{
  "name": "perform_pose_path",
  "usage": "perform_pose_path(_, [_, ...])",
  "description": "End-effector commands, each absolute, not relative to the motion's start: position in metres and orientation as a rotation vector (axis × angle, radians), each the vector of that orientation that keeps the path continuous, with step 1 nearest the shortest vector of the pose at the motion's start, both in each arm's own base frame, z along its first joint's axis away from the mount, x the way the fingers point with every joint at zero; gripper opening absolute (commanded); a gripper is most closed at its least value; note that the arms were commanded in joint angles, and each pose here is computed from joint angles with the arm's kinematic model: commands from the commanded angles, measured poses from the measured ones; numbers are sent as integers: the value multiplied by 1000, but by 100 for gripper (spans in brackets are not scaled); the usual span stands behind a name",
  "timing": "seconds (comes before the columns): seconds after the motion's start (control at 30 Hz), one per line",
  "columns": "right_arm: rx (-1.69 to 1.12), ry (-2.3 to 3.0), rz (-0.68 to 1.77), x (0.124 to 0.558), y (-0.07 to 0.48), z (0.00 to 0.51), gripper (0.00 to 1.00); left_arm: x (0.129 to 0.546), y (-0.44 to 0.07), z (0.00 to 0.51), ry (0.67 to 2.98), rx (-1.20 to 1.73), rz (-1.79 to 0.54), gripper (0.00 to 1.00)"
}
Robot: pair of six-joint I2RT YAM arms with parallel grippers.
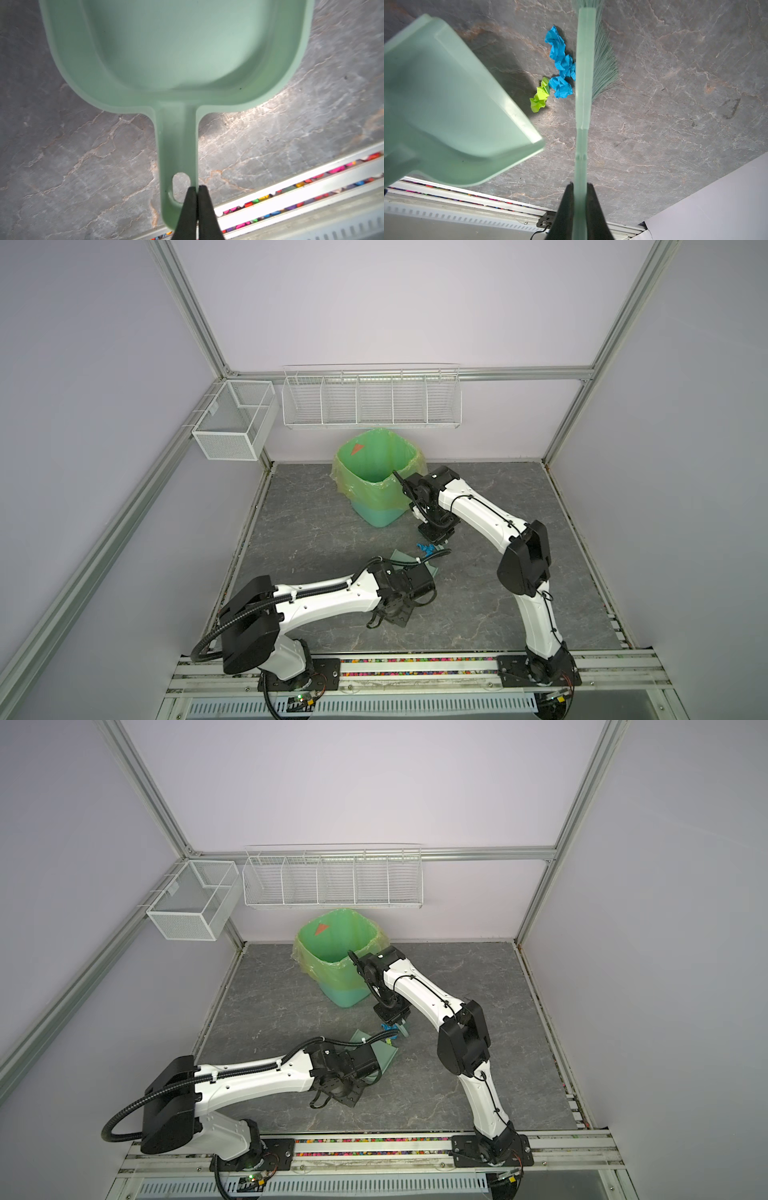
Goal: Sweep away the paper scraps from the table
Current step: 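Sweep the blue and lime scraps into the dustpan with the right gripper's brush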
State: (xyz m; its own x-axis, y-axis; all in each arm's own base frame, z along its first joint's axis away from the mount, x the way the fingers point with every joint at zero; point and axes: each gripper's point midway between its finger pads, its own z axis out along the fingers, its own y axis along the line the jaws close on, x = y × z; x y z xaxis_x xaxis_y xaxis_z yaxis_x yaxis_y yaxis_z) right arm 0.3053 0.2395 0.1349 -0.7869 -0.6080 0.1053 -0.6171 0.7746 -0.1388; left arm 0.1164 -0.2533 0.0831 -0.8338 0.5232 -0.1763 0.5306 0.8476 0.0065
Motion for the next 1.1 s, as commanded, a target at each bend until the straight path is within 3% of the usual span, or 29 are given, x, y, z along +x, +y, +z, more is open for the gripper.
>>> perform_pose_path(0.0, [1058,-2919,169,299,249,147,7,119,-243,94,2857,780,-20,0])
perform_pose_path(1.07, [1069,-2907,212,313,249,143,7,106,-251,58,2986,905,-8,0])
